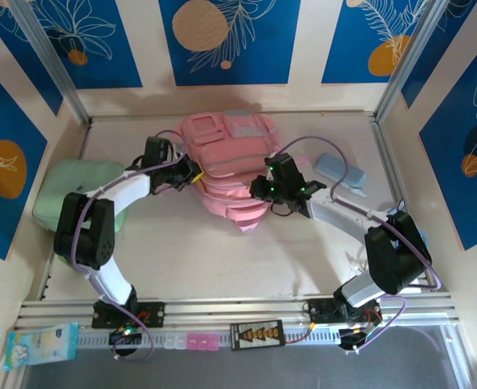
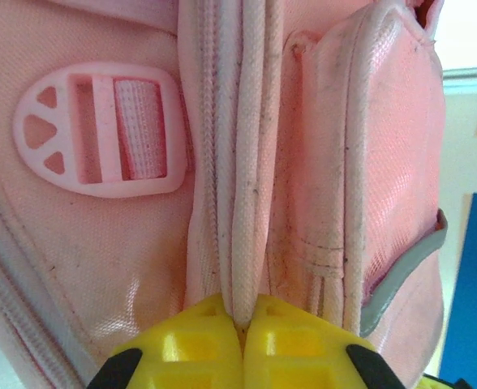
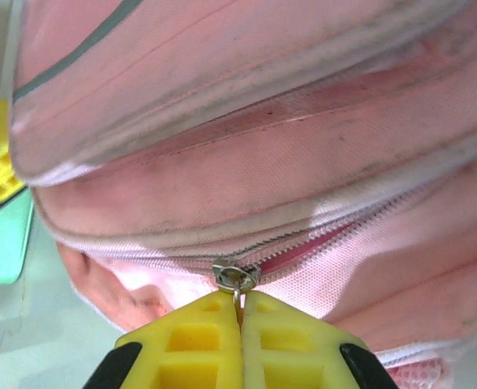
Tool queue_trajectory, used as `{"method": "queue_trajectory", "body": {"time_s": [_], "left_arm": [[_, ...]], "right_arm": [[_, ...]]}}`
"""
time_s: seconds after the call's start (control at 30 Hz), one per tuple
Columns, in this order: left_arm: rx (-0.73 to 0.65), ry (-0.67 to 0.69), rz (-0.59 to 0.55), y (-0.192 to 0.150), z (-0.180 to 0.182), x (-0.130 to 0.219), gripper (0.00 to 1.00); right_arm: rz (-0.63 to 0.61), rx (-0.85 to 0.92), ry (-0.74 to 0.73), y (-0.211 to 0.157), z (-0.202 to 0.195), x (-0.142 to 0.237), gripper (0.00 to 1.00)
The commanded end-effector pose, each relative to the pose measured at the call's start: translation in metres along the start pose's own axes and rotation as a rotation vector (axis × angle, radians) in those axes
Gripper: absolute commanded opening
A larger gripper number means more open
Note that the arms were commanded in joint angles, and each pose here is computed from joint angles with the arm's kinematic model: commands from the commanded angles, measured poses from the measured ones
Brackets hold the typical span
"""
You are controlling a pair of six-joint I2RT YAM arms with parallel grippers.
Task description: Pack books, pencil case, and school supplies into a backpack
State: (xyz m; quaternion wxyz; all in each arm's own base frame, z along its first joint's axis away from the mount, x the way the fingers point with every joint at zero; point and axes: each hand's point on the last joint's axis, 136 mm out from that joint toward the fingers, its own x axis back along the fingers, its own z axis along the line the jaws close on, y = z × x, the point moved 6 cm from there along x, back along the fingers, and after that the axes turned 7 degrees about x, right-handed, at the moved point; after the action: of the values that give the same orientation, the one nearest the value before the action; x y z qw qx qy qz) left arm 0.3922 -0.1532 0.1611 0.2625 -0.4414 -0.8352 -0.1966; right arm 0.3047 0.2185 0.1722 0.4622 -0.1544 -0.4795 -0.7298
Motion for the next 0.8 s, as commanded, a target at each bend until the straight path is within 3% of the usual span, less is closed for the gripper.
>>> {"method": "queue_trajectory", "body": {"time_s": [0.0, 0.1, 0.2, 0.43, 0.6, 0.77], "left_arm": [[-0.119, 0.09, -0.049, 0.022, 0.002, 0.002, 0.08], [-0.131, 0.108, -0.062, 0.033, -0.001, -0.002, 0.13], [-0.126, 0.129, -0.115, 0.045, -0.002, 0.004, 0.26], [-0.106, 0.206, -0.253, 0.049, 0.016, 0.053, 0.5], [-0.047, 0.16, -0.203, 0.023, 0.026, 0.067, 0.54], [0.029, -0.058, -0.093, 0.003, 0.016, 0.059, 0.54]], "right_arm": [[0.038, 0.076, 0.095, -0.015, 0.016, 0.005, 0.0], [0.072, 0.121, 0.179, -0.023, 0.036, -0.002, 0.0], [0.099, 0.128, 0.227, -0.027, 0.051, -0.013, 0.0], [0.139, 0.155, 0.329, -0.016, 0.086, -0.048, 0.0], [0.162, 0.177, 0.38, -0.007, 0.108, -0.071, 0.0], [0.171, 0.199, 0.421, -0.004, 0.124, -0.079, 0.0]]}}
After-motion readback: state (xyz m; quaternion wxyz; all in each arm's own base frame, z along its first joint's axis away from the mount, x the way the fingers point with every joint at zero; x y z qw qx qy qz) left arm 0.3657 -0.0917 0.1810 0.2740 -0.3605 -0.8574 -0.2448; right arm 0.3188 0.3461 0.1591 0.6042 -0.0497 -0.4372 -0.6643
